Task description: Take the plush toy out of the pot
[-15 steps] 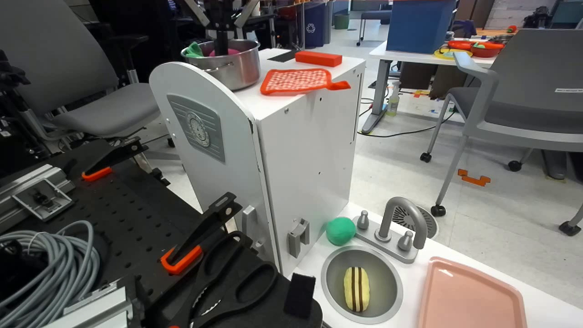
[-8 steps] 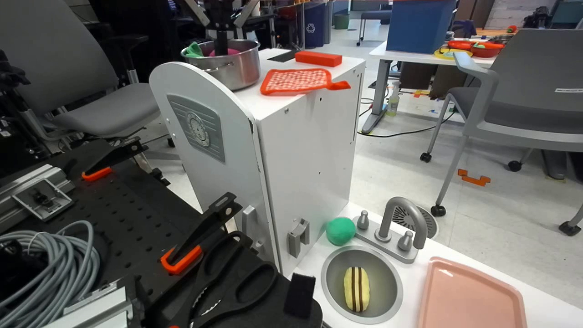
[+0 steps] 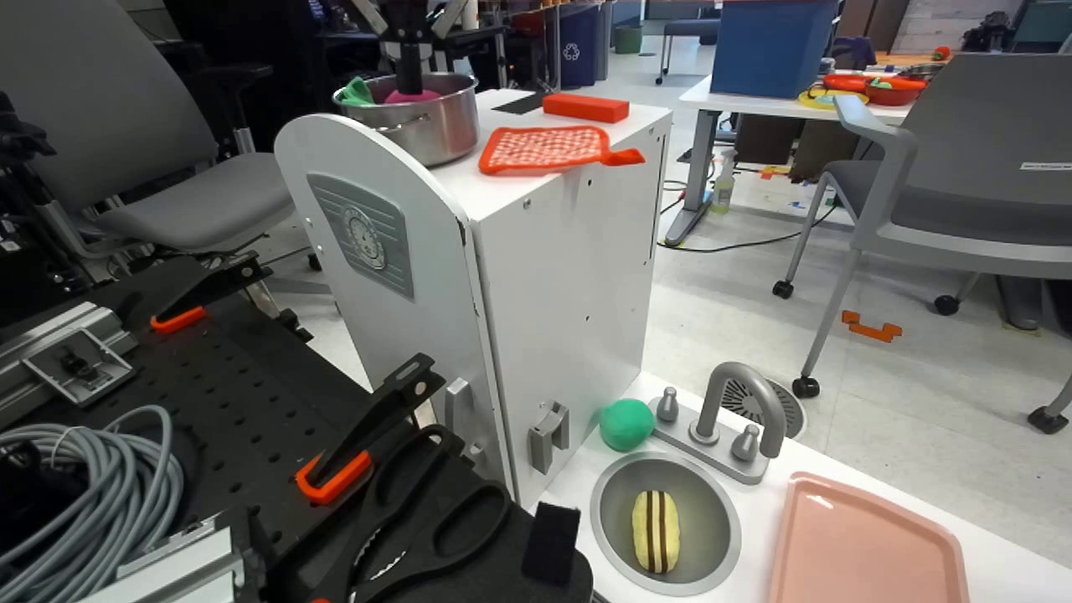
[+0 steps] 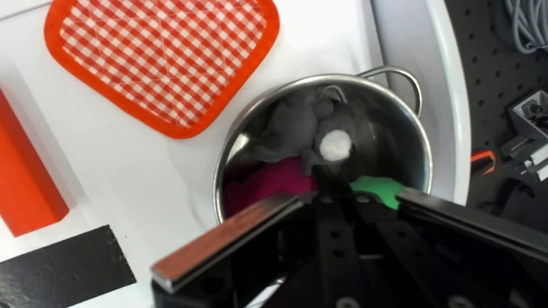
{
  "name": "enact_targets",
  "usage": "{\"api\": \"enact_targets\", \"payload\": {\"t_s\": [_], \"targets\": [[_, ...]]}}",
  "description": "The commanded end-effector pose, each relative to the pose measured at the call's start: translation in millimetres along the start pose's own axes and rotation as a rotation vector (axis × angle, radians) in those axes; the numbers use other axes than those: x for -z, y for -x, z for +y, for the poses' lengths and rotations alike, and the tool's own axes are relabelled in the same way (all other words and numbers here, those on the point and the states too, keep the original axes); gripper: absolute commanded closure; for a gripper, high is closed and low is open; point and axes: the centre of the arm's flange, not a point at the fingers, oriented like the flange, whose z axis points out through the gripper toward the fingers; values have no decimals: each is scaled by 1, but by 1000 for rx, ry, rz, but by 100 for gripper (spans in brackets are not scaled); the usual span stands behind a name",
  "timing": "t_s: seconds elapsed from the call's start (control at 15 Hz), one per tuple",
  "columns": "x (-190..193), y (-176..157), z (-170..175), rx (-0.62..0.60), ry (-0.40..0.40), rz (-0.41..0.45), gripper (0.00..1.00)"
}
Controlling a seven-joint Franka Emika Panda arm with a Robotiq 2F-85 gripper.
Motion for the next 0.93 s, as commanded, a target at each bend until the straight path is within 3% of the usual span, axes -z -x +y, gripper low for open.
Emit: {"api": "enact_targets", "payload": {"t_s": [0.0,0.13,0.2,0.27,0.87], "targets": [[15,2,-15,-3,39,6,100],[19,4,-16,-5,43,5,100],[20,4,-16,-5,47,4,74],[20,5,-16,-4,51,4,73],[15,3,-11,-1,32,4,8]]}}
